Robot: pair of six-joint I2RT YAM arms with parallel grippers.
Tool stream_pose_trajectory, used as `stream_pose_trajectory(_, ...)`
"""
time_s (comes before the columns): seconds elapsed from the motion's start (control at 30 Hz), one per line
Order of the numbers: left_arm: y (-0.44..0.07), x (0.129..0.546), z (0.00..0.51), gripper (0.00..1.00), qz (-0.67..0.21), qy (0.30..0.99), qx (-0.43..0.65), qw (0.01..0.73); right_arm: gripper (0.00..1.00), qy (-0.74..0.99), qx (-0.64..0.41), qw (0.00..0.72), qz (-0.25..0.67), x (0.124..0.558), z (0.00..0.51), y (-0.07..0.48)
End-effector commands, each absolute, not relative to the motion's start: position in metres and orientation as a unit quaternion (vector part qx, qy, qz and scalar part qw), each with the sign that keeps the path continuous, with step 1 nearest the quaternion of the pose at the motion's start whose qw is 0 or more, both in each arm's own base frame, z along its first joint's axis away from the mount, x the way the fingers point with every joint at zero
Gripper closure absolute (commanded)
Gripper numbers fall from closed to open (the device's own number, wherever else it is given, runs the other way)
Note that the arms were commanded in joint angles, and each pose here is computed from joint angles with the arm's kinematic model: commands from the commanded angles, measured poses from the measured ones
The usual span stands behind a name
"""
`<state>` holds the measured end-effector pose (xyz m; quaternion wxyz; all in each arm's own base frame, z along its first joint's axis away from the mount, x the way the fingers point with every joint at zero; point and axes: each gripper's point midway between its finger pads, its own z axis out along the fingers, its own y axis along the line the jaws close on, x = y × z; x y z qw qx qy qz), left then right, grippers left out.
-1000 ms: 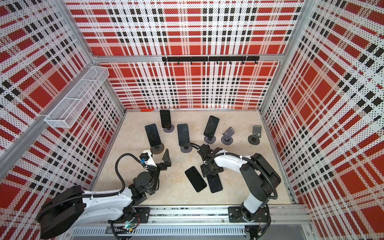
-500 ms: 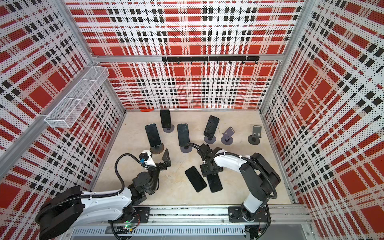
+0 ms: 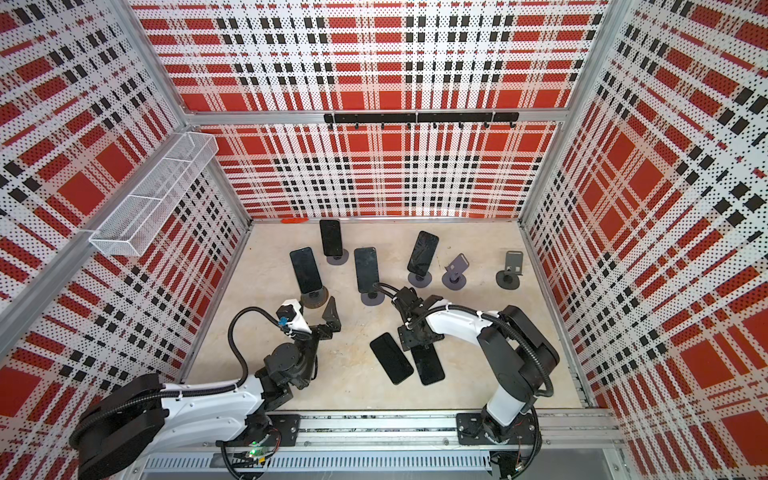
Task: Remove the phone from the phone stand
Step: 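Lower the blue-edged phone flat beside the first phone and release it, then raise the right gripper and move it over a phone on a stand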
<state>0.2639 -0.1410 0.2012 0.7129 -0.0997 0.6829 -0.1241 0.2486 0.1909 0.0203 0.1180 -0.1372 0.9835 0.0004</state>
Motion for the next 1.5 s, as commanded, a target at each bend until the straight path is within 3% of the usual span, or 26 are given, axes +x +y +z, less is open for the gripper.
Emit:
stream_pose_trajectory(0.0, -0.134, 0.264, 0.201, 0.02, -0.110, 0.682, -0.105, 0.715, 0.16, 0.973, -0.102, 0.208, 0.003, 0.276, 0.058, 0.193)
stream_pose_trajectory(0.3, -0.136, 0.268, 0.196, 0.02, -0.097, 0.688, -0.097, 0.713, 0.11, 0.882, 0.033, 0.465, 0.073, 0.332, 0.188, 0.187)
stream_pose_trajectory(0.5, -0.134, 0.268, 0.195, 0.02, -0.089, 0.689, -0.098, 0.712, 0.09, 0.836, 0.109, 0.537, 0.033, 0.359, 0.235, 0.170)
stream_pose_trajectory(0.57, -0.135, 0.269, 0.195, 0.02, -0.089, 0.690, -0.097, 0.712, 0.01, 0.826, 0.155, 0.542, 0.016, 0.366, 0.239, 0.161)
stream_pose_trajectory(0.8, -0.136, 0.271, 0.192, 0.02, -0.083, 0.693, -0.094, 0.710, 0.00, 0.844, 0.248, 0.473, 0.038, 0.399, 0.217, 0.146)
stream_pose_trajectory(1.03, -0.145, 0.272, 0.189, 0.02, -0.101, 0.697, -0.084, 0.705, 0.00, 0.872, 0.259, 0.416, 0.024, 0.436, 0.202, 0.149)
stream_pose_trajectory(1.47, -0.144, 0.271, 0.193, 0.02, -0.106, 0.694, -0.087, 0.706, 0.00, 0.896, 0.227, 0.381, -0.027, 0.494, 0.200, 0.155)
